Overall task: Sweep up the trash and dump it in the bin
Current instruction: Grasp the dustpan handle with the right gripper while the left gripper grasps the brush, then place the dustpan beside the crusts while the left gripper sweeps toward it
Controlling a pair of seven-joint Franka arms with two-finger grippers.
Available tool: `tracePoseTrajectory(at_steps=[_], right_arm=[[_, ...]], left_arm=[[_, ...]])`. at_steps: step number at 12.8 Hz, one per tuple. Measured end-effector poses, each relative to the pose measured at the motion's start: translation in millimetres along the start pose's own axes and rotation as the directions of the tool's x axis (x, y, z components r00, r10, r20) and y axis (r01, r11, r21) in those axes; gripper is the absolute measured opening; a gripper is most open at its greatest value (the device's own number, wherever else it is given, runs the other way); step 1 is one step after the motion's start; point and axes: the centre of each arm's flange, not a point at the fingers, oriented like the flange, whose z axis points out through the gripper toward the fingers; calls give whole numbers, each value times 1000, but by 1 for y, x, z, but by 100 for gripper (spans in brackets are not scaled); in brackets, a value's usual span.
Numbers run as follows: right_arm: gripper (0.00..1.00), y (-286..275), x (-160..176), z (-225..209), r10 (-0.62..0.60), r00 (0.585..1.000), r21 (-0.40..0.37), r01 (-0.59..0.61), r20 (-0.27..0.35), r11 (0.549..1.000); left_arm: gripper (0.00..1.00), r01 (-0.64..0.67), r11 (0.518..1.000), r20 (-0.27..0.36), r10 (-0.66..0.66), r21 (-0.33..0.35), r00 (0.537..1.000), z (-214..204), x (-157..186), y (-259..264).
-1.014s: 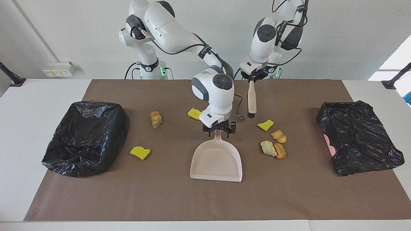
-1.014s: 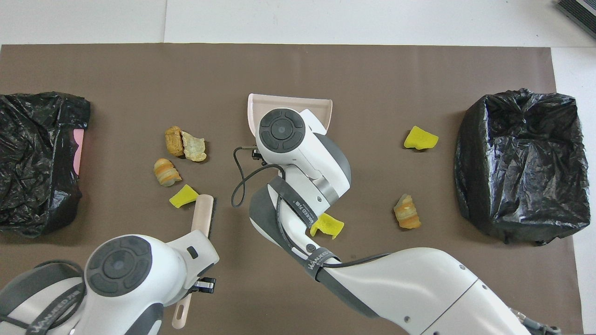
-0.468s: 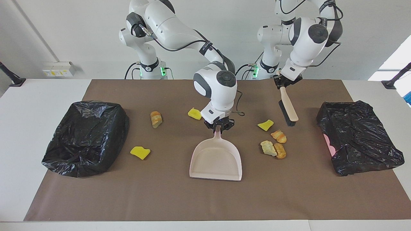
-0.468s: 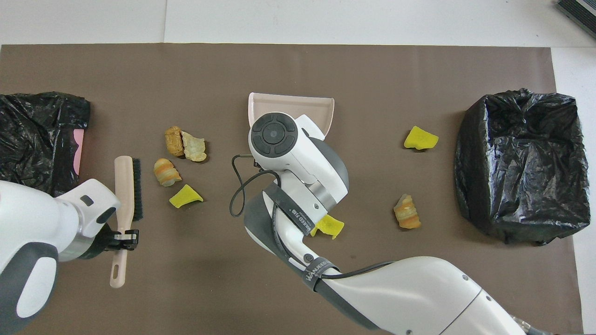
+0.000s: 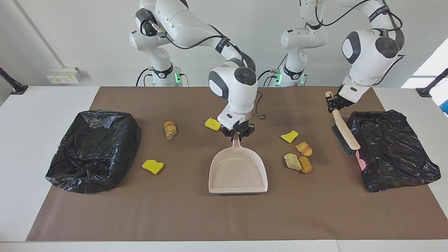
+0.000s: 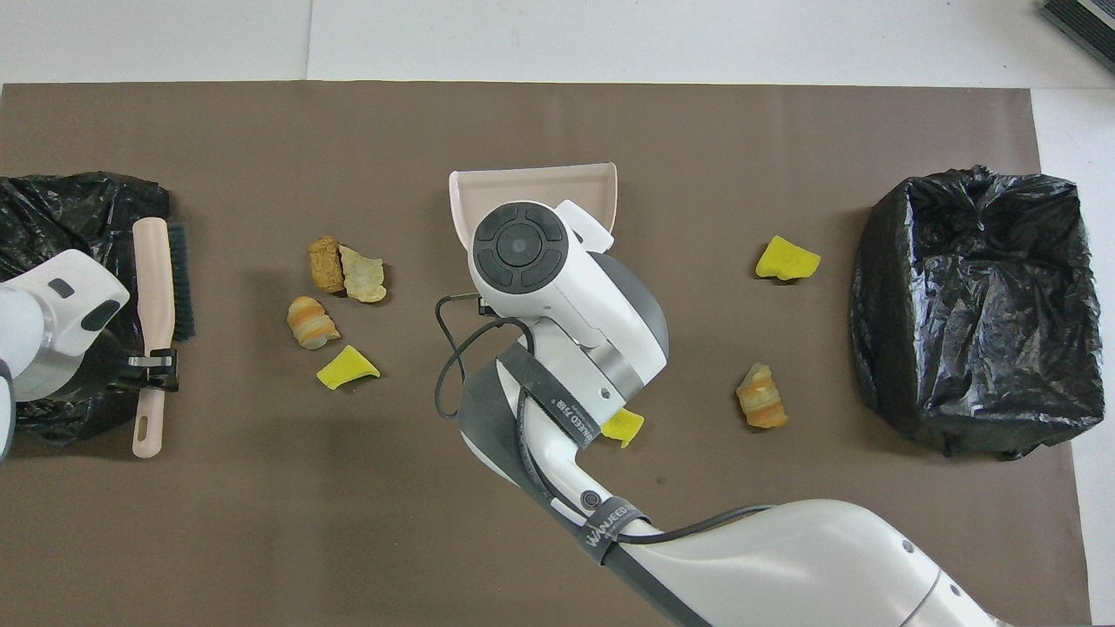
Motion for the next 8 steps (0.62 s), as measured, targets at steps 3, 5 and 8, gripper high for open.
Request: tracePoseTrajectory(at_steps=[3,5,8], right_arm=[[31,31,11,-1,-312,950,-4,313,24,950],[31,59,21,6,-459,887,9,459,48,888],[31,83,24,16,-648,757,43,647,80,761]], left_arm=[[26,-13,1000,39,13,-4,999,25,10,-4],[26,-46,999,49,46,-4,998,58,21,18],[26,-60,998,66,60,4,996,96,19,58]])
